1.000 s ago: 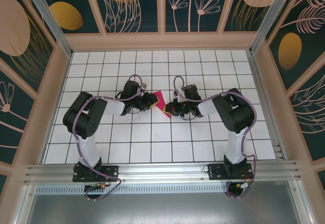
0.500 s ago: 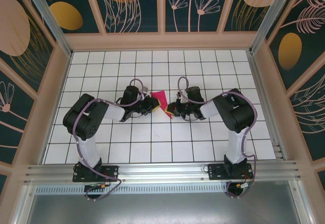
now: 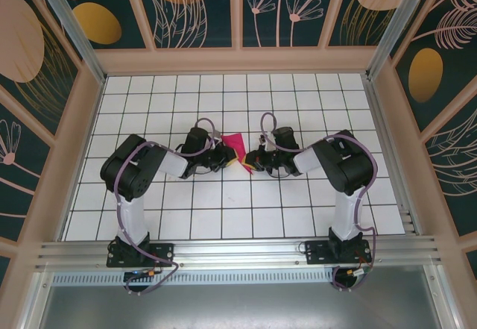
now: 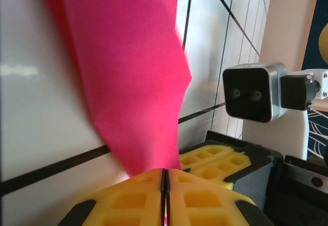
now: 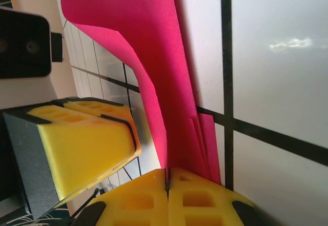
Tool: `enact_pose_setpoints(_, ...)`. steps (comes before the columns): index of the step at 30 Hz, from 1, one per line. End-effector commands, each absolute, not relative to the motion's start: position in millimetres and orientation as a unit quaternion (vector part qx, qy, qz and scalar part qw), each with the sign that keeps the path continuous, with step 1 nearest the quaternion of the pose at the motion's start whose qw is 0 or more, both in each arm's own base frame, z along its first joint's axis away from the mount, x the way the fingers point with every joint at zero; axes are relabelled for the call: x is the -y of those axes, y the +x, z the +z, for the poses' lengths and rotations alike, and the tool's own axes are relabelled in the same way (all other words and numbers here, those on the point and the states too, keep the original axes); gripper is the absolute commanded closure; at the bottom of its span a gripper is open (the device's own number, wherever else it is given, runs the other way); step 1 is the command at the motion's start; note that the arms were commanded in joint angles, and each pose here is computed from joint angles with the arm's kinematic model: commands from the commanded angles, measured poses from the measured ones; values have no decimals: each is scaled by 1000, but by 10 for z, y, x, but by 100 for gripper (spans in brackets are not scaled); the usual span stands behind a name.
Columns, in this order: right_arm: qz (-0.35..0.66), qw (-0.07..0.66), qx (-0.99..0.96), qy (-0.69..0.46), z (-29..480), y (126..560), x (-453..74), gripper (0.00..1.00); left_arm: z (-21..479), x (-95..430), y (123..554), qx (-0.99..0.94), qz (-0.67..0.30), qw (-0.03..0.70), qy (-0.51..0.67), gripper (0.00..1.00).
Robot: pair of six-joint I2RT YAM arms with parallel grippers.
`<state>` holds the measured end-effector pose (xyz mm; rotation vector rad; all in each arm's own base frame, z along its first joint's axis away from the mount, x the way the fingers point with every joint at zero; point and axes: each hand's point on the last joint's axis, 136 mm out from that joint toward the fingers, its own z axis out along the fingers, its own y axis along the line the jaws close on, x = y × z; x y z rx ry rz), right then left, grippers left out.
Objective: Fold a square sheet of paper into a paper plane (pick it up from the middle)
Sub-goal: Fold the wing for the fifth time at the center of the table.
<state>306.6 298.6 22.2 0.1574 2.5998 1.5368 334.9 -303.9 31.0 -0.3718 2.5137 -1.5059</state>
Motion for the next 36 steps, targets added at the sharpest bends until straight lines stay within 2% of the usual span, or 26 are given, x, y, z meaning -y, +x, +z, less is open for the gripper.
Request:
enact_pose_setpoints(1,463,31,-883,73,-69,2962,-2831,100,322,3104,3388,-845,-512,92,-119,87)
enact_pose_setpoints(9,464,35,-883,62,-15,2976,-2855,99,75,3052,3368,-868,-474,71,-134,90)
enact_pose_setpoints(18,467,49,-883,25,230,3024,-2906,86,-140,2942,3327,-891,-425,56,-151,92)
enact_pose_setpoints(24,463,51,-885,0,336,2972,-2916,82,-183,2931,3316,-893,-420,51,-152,93)
enact_pose_setpoints(29,456,41,-889,-8,301,2901,-2915,84,-161,2938,3321,-893,-421,53,-150,93)
enact_pose_setpoints(36,440,40,-897,7,126,2860,-2846,99,82,3027,3420,-882,-447,71,-130,90)
